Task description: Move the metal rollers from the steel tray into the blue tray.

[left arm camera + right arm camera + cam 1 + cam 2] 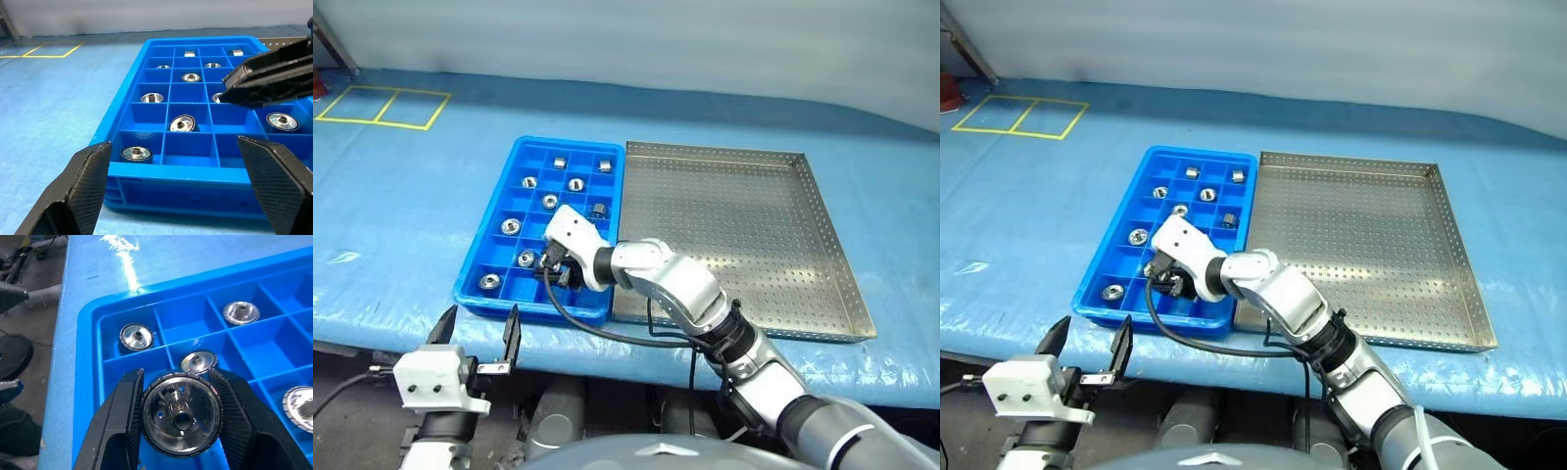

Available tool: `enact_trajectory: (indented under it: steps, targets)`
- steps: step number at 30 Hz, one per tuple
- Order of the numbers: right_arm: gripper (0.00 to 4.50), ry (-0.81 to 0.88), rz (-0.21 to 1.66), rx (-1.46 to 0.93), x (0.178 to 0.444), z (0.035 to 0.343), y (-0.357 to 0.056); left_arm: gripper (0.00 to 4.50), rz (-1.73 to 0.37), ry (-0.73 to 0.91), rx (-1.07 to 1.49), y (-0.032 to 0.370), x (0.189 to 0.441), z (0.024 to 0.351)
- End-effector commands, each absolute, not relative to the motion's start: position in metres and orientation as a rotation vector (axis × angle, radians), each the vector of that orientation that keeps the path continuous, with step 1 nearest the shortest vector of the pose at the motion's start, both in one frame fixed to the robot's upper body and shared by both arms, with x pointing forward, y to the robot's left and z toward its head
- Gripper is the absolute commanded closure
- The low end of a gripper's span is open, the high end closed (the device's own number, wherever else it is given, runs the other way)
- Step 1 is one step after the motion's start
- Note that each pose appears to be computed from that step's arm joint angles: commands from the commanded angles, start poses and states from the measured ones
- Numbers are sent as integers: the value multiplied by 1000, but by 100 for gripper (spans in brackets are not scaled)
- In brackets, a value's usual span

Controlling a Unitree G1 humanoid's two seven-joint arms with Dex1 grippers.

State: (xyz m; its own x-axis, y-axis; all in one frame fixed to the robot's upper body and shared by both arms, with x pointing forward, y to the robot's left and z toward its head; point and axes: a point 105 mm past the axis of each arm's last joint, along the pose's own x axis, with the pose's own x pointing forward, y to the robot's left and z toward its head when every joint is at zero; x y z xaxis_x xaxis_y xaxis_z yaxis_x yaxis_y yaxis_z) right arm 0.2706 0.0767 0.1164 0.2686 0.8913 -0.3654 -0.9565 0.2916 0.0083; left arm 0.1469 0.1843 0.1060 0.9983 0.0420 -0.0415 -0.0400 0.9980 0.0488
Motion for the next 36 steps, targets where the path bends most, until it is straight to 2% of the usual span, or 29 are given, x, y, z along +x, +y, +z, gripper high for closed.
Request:
enact_trajectory:
  steps: [1,4,7,10,13,19,25,36]
  targets:
    - [279,318,1325,-223,258,120,78,0,35,-18,61,180,146,122]
    - [279,390,1361,-227,248,102,74,0,16,-15,58,178,148,121]
    - [180,430,1364,-230,245,89,71,0,-13,-15,58,176,152,120]
    - [73,425,1338,-212,247,91,70,0,-37,-16,60,176,155,121]
    - [1,399,1309,-187,252,99,67,0,-72,-21,69,175,160,121]
    - [1,325,1252,-131,258,119,48,0,-158,-26,81,173,172,124]
    - [1,319,1193,-122,254,119,20,0,-227,-33,88,171,186,124]
    - [1,325,1166,-131,254,117,16,0,-258,-28,80,169,189,123]
